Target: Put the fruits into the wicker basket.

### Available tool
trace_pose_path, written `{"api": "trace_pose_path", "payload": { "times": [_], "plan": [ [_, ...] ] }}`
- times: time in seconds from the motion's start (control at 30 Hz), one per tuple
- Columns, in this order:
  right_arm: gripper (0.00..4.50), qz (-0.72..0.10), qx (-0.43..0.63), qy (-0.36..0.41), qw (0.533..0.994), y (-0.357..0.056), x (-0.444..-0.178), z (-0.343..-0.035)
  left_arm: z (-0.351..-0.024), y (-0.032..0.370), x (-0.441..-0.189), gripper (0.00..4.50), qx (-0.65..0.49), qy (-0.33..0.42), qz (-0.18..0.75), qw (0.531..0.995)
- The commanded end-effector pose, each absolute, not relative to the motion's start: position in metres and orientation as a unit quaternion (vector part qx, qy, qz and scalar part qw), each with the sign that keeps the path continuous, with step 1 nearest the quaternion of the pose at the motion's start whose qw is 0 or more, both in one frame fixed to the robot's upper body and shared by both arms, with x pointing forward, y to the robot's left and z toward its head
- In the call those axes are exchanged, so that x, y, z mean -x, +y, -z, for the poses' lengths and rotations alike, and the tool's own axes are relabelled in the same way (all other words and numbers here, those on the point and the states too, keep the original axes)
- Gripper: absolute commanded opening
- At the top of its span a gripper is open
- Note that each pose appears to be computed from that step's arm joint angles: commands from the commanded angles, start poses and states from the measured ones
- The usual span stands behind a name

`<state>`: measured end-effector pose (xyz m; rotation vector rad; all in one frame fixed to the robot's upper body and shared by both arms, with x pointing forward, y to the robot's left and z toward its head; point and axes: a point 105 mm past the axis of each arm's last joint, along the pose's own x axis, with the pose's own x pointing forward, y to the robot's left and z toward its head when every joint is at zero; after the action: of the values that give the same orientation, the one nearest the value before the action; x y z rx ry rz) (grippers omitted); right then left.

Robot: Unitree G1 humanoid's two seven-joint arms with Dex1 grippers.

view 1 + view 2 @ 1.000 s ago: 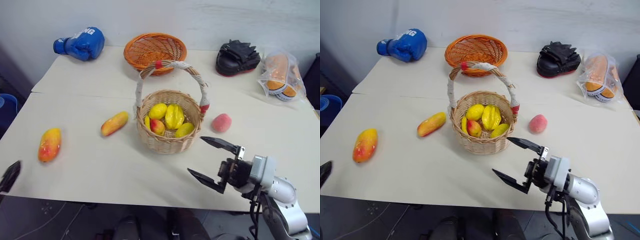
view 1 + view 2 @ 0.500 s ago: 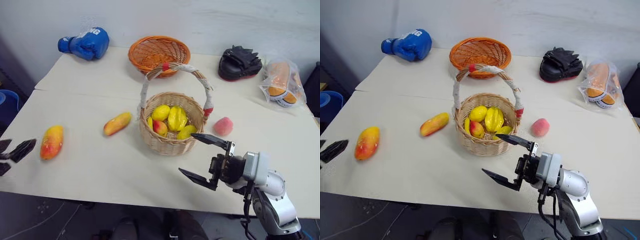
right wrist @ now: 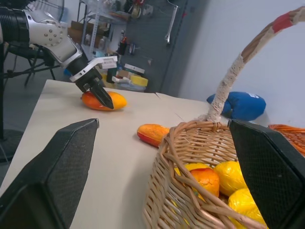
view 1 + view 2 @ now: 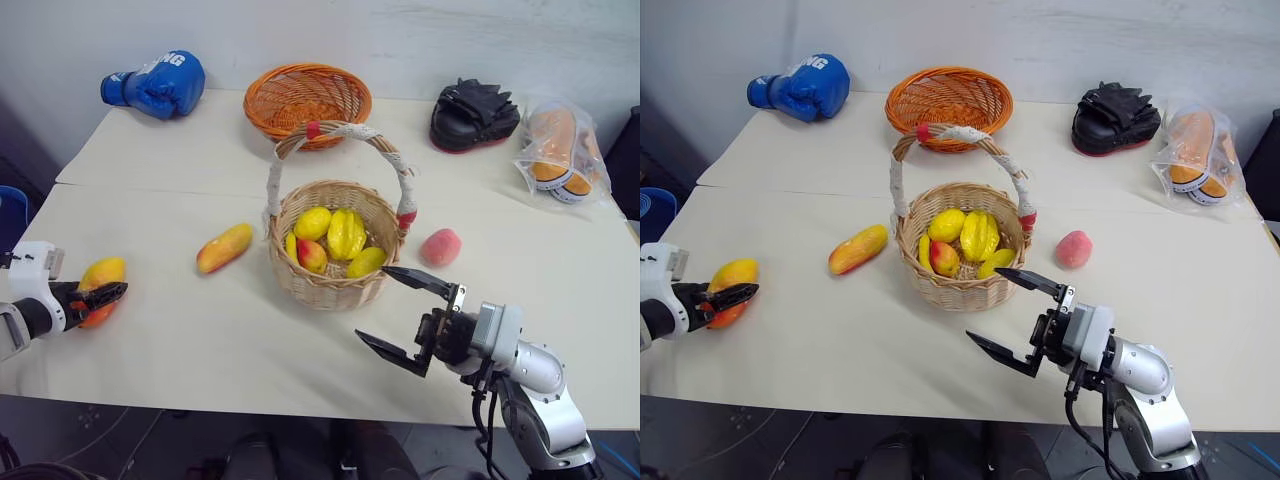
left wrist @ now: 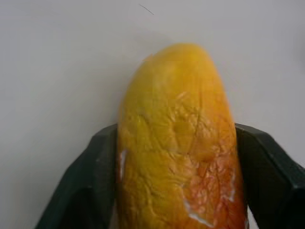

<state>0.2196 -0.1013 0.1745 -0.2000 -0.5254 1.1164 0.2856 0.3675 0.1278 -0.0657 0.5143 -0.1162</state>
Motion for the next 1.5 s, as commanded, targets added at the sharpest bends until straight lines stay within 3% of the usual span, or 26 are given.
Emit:
{"api": "trace_pose_path", "payload": {
  "times": [0.03, 0.17, 0.27, 0.33, 0.5, 0.63, 0.9, 0.93, 1.07, 1.1, 1.23, 1.37, 1.5],
  "plan": [
    [4.5, -0.505, 0.108, -0.262, 0.816, -0.109, -0.216, -0.185, -0.135, 0.368, -0.287, 2.68, 0.025, 0.238, 0.078, 0.968],
    [4.5, -0.484, 0.112, -0.258, 0.829, -0.118, -0.217, -0.186, -0.151, 0.354, -0.288, 2.68, 0.013, 0.195, 0.148, 0.97],
    [4.5, -0.459, 0.119, -0.25, 0.844, -0.128, -0.216, -0.186, -0.185, 0.321, -0.285, 2.68, -0.028, 0.124, 0.269, 0.955],
    [4.5, -0.427, 0.125, -0.241, 0.863, -0.141, -0.215, -0.185, -0.211, 0.28, -0.275, 2.68, -0.049, 0.083, 0.396, 0.913],
    [4.5, -0.345, 0.122, -0.229, 0.902, -0.167, -0.215, -0.186, -0.243, 0.191, -0.266, 2.68, -0.104, 0.031, 0.577, 0.809],
    [4.5, -0.278, 0.119, -0.222, 0.927, -0.182, -0.21, -0.186, -0.268, 0.13, -0.309, 2.68, -0.101, -0.058, 0.566, 0.816],
    [4.5, -0.229, 0.102, -0.232, 0.94, -0.17, -0.199, -0.19, -0.243, 0.061, -0.341, 2.68, -0.127, -0.045, 0.588, 0.797],
    [4.5, -0.225, 0.102, -0.233, 0.941, -0.168, -0.198, -0.19, -0.24, 0.056, -0.342, 3.03, -0.129, -0.042, 0.594, 0.793],
    [4.5, -0.215, 0.101, -0.238, 0.942, -0.164, -0.199, -0.193, -0.238, 0.045, -0.347, 4.31, -0.13, -0.041, 0.6, 0.789],
    [4.5, -0.213, 0.101, -0.239, 0.942, -0.163, -0.199, -0.193, -0.239, 0.044, -0.346, 4.45, -0.128, -0.045, 0.603, 0.786],
    [4.5, -0.222, 0.1, -0.24, 0.94, -0.16, -0.2, -0.194, -0.24, 0.055, -0.333, 4.45, -0.136, -0.061, 0.629, 0.763],
    [4.5, -0.261, 0.099, -0.239, 0.93, -0.155, -0.204, -0.191, -0.232, 0.112, -0.31, 4.45, -0.141, -0.042, 0.648, 0.747],
    [4.5, -0.298, 0.099, -0.24, 0.919, -0.152, -0.21, -0.19, -0.232, 0.177, -0.308, 4.45, -0.104, -0.023, 0.573, 0.812]
  ]
}}
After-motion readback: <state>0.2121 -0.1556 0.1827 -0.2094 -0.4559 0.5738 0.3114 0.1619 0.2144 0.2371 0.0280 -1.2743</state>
